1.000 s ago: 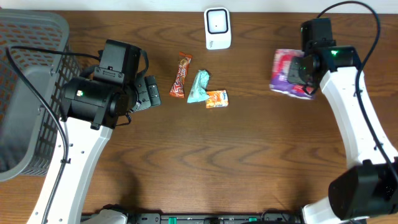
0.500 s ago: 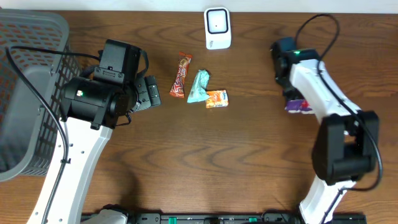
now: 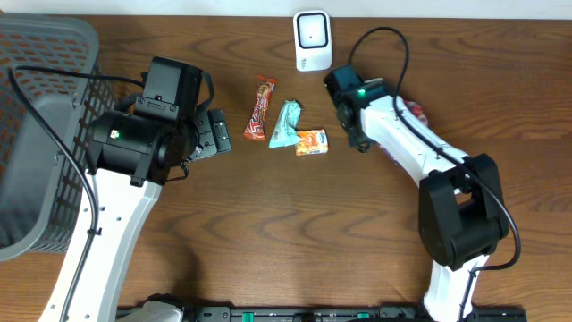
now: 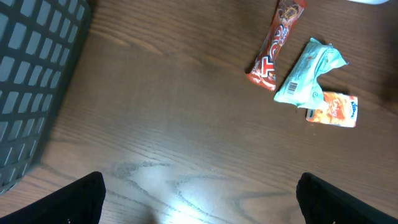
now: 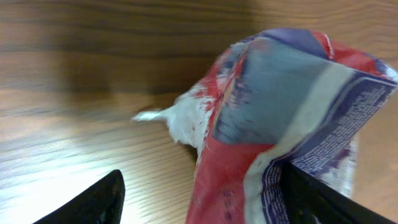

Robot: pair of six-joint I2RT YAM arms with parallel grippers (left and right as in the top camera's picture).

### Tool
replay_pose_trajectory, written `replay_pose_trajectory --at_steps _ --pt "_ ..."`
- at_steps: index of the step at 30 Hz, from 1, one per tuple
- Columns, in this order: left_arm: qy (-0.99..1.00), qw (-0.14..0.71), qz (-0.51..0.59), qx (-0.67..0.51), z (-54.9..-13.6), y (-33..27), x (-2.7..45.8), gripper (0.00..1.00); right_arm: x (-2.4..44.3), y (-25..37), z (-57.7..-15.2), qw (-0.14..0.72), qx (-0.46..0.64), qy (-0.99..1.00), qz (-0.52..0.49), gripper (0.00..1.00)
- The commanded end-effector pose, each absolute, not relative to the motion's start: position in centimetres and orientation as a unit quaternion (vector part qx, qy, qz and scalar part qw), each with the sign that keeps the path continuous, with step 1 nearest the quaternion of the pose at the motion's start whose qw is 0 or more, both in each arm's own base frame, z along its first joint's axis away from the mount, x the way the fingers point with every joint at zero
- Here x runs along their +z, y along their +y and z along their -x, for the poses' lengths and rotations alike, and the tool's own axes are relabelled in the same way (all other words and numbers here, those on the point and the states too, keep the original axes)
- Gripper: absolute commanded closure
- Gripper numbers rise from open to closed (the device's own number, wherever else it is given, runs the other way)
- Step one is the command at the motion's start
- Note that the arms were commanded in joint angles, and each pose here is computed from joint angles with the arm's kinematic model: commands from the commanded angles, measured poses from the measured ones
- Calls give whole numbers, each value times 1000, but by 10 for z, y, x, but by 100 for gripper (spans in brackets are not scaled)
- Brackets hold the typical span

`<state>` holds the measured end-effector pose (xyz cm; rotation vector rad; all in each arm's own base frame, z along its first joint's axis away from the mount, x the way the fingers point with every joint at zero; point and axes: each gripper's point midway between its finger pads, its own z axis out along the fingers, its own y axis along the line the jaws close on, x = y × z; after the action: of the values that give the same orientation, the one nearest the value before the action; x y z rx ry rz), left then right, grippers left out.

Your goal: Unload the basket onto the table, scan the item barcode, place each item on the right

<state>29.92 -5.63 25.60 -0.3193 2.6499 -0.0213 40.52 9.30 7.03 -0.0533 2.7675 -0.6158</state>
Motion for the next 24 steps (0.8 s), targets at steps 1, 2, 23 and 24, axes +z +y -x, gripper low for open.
replay_pose_trajectory --at_steps 1,2,23,24 --pt "965 235 113 0 -299 -54 256 2 88 129 -418 156 -120 980 20 21" --pt "965 235 113 0 -299 -54 256 2 101 136 -422 159 -98 982 18 18" --pt "965 235 113 -1 -299 -54 256 2 151 91 -447 119 149 981 -22 1" --pt "965 235 113 -1 -299 -54 256 2 152 90 -447 117 160 980 -26 1"
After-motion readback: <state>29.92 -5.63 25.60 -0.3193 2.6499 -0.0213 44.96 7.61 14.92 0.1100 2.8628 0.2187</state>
